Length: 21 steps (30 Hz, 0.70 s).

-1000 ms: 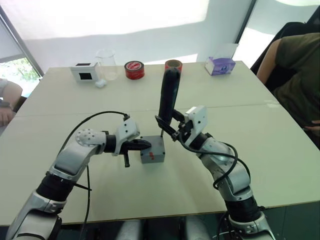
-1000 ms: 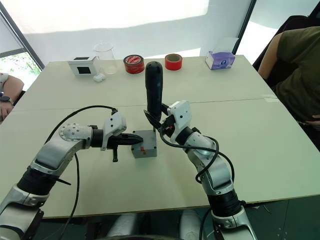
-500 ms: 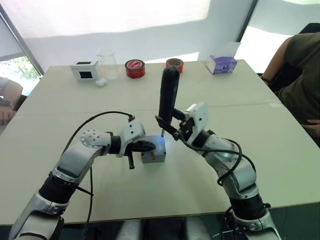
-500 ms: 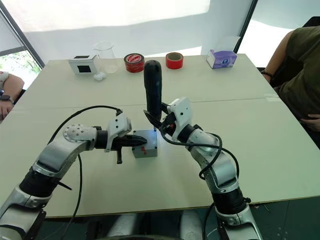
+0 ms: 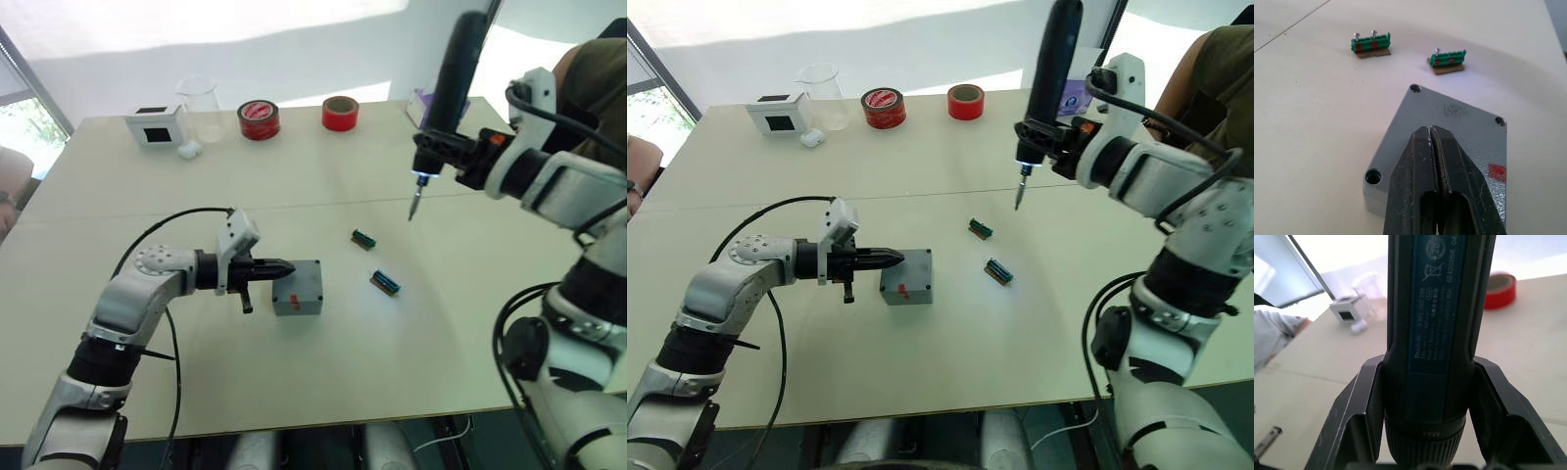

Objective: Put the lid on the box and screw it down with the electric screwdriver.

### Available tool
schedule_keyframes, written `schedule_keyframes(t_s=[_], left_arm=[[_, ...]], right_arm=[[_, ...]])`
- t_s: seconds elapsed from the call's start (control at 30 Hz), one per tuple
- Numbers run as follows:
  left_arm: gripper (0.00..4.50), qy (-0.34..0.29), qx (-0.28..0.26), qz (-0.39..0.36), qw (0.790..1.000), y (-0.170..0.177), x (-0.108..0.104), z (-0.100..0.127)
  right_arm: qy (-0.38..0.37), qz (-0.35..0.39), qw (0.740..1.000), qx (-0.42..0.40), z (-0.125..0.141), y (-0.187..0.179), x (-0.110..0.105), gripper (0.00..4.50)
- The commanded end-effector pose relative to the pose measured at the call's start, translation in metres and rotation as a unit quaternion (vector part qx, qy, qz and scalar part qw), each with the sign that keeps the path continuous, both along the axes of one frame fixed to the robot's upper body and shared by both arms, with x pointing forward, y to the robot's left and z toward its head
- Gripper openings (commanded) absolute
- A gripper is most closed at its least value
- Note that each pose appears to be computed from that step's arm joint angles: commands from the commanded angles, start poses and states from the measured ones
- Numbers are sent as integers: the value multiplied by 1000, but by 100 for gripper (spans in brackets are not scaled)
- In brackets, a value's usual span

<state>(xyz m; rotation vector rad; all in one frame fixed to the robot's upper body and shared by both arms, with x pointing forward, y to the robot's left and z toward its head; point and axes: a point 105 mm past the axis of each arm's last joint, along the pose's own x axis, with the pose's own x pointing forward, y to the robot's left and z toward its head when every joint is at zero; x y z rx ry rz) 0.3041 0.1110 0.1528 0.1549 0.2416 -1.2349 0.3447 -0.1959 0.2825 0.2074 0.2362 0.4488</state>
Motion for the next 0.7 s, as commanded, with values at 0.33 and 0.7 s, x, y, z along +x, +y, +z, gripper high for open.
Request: schedule_keyframes(t_s=[0.33, 0.7], left_arm=[[0, -25, 57, -137, 989, -4, -52, 24], [0, -7, 58, -100, 993, 14, -48, 17]], right_arm=[[326, -10, 941, -95, -115, -67, -47, 184], [380, -56, 914, -127, -142, -81, -38, 264]])
